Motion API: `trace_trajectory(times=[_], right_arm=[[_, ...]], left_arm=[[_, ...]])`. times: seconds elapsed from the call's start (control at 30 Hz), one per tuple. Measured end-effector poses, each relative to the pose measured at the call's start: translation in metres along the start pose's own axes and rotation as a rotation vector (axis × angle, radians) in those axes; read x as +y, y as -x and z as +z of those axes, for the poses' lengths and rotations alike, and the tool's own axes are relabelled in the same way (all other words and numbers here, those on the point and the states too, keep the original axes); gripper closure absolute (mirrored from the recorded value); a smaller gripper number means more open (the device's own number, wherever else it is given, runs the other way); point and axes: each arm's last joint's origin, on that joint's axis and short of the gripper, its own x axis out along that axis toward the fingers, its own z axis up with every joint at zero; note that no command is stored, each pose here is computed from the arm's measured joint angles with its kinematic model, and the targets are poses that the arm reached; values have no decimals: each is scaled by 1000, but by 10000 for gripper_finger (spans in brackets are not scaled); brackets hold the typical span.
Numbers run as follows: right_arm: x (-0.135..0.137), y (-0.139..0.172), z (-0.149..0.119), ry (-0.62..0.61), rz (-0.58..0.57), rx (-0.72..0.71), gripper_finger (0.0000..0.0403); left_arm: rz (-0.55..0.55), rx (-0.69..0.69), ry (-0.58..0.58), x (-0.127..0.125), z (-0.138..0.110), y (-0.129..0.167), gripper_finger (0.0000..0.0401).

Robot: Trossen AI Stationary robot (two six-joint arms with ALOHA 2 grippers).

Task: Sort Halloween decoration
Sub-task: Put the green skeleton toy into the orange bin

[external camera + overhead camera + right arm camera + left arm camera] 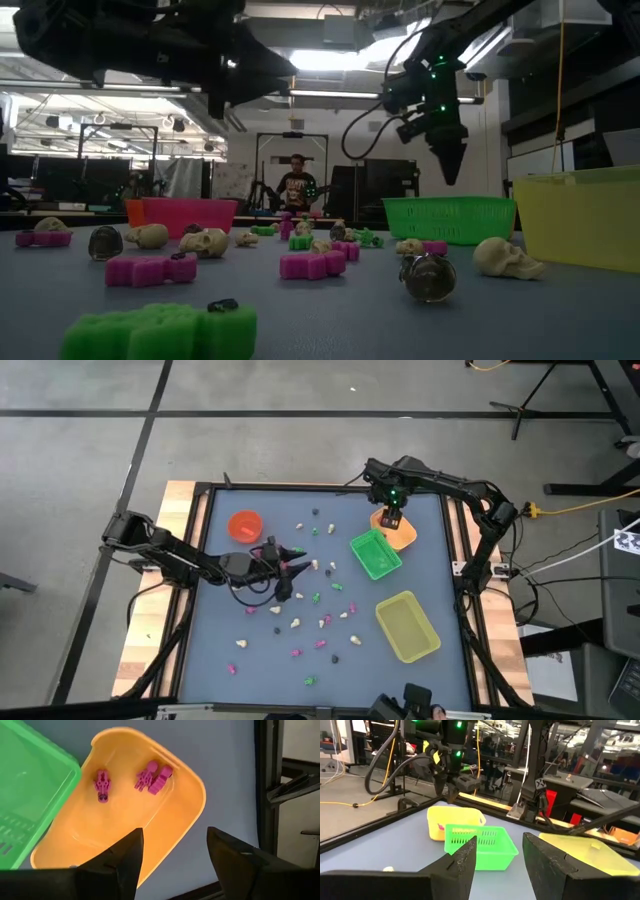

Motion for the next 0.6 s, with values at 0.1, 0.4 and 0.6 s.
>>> trace_trajectory(times=[0.1,0.4,0.6], right_arm=[[-1,0,1,-2,-5,-15,185],[-1,0,2,-3,-7,-18,185],[-1,0,2,-3,-7,-18,185]], left_arm=[[3,67,-41,-2,4,-11,257],[68,345,-172,6,42,-54,257],[117,343,-268,33,68,-72,257]])
